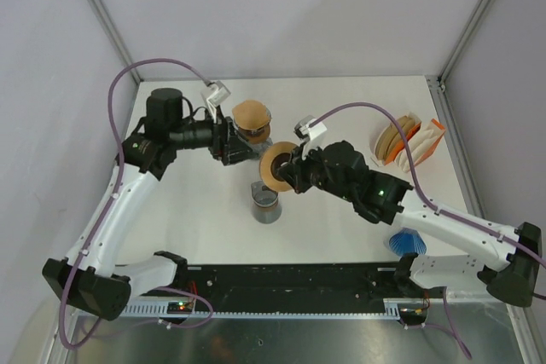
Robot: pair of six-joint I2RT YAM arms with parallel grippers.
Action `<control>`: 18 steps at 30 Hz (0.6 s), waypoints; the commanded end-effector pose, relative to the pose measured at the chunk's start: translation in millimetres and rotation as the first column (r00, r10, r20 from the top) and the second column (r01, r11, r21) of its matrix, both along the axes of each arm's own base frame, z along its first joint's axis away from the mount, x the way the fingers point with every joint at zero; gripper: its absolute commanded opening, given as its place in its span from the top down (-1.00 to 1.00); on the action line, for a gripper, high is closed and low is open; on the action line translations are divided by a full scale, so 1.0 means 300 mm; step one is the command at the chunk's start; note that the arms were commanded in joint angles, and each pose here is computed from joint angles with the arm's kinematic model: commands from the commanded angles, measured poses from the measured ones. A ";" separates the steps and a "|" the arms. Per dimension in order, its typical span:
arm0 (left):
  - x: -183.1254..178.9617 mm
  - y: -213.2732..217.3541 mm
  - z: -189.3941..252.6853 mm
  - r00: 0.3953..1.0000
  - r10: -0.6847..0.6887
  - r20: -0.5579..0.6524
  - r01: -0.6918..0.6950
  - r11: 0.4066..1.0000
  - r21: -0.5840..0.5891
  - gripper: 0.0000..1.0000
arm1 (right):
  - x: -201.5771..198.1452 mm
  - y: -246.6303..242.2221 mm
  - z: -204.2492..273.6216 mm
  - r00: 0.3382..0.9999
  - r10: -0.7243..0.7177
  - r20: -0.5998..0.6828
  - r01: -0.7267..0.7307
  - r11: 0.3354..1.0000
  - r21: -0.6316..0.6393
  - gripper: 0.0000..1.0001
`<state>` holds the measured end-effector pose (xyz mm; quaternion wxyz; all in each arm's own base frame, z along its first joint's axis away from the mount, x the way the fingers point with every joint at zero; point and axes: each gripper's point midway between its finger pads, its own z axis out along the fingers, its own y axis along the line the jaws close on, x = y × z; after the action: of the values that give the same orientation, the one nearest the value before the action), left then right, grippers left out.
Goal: Place the coffee filter in the dripper
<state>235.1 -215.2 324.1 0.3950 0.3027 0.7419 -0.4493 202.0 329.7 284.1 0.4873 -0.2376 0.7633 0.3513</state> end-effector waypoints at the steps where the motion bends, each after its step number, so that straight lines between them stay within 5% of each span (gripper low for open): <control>1: 0.019 -0.026 -0.039 0.999 0.027 0.019 -0.029 0.998 0.064 -0.45 | 0.026 0.054 0.191 0.991 0.017 0.134 -0.033 0.993 0.117 1.00; 11: 0.030 -0.075 -0.090 0.998 0.018 0.057 -0.026 0.989 0.143 0.18 | 0.014 0.077 0.205 0.987 0.054 0.149 -0.073 0.989 0.126 1.00; 18: -0.078 -0.127 -0.098 0.988 -0.154 -0.023 0.155 0.986 0.065 0.26 | 0.027 0.065 0.201 0.986 0.035 0.163 -0.053 0.993 0.109 1.00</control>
<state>229.3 -244.4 294.8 0.3665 0.3388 0.7587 -0.4187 206.8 344.2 289.7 0.4995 -0.2654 0.7450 0.3536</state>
